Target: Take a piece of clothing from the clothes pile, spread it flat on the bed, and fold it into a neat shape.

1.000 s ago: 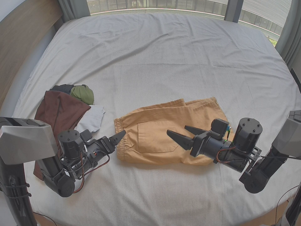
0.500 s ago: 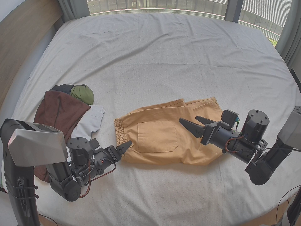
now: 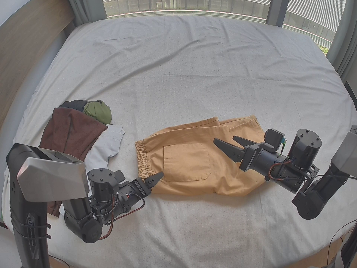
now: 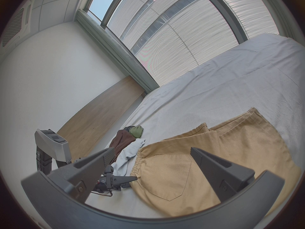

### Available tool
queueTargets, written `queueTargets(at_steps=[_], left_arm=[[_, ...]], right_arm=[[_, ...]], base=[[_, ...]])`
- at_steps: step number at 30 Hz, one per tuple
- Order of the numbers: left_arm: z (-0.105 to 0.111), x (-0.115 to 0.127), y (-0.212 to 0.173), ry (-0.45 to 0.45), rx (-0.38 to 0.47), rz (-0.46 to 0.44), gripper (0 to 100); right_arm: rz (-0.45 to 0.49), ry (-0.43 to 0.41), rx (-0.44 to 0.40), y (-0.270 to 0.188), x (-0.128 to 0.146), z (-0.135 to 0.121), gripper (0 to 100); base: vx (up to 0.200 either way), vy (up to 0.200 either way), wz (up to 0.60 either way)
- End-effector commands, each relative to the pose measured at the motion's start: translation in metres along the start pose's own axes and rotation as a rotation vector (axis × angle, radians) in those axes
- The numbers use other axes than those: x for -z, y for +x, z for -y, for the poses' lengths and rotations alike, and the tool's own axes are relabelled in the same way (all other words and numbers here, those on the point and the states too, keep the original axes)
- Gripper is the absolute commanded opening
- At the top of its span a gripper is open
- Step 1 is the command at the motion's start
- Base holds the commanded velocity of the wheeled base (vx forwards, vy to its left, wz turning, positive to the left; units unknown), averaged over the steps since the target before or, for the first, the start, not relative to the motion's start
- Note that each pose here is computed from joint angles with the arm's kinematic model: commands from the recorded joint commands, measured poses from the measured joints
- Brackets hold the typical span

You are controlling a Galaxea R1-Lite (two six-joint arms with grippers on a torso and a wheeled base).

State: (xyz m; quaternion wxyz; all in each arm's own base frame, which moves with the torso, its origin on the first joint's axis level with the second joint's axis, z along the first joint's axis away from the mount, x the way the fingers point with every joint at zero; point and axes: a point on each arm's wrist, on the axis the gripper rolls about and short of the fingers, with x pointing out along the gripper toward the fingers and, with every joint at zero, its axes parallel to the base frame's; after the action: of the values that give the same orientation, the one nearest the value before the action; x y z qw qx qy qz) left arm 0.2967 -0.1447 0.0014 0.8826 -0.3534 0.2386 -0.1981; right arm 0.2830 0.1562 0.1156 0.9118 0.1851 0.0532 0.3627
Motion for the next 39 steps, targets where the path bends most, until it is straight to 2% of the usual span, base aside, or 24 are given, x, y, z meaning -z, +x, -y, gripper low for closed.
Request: queueTargets(at_steps=[1, 13, 24, 34, 35, 39], left_arm=[[0.003, 0.004, 0.004, -0.021, 0.012, -0.011, 100], [0.013, -0.007, 0.016, -0.026, 0.069, 0.046, 100], [0.005, -0.017, 0.022, -0.030, 0.057, 0.086, 100], [-0.002, -0.013, 0.027, -0.033, 0.038, 0.077, 100], [-0.002, -0.013, 0.027, -0.032, 0.038, 0.079, 0], [-0.003, -0.013, 0.027, -0.032, 0.037, 0.078, 0]], right_arm=[[0.001, -0.001, -0.004, 0.000, 0.000, -0.002, 100], [-0.012, 0.001, -0.005, -0.001, 0.004, -0.003, 100], [-0.019, 0.001, -0.006, -0.001, 0.006, -0.003, 100], [-0.021, 0.002, -0.008, -0.001, 0.006, -0.003, 100], [-0.021, 0.002, -0.008, -0.001, 0.006, -0.003, 100], [-0.029, 0.002, -0.008, -0.002, 0.008, -0.004, 100]], base=[[0.000, 0.000, 0.00], [0.000, 0.000, 0.00], [0.000, 0.000, 0.00], [0.000, 0.000, 0.00], [0.000, 0.000, 0.00], [0.000, 0.000, 0.00]])
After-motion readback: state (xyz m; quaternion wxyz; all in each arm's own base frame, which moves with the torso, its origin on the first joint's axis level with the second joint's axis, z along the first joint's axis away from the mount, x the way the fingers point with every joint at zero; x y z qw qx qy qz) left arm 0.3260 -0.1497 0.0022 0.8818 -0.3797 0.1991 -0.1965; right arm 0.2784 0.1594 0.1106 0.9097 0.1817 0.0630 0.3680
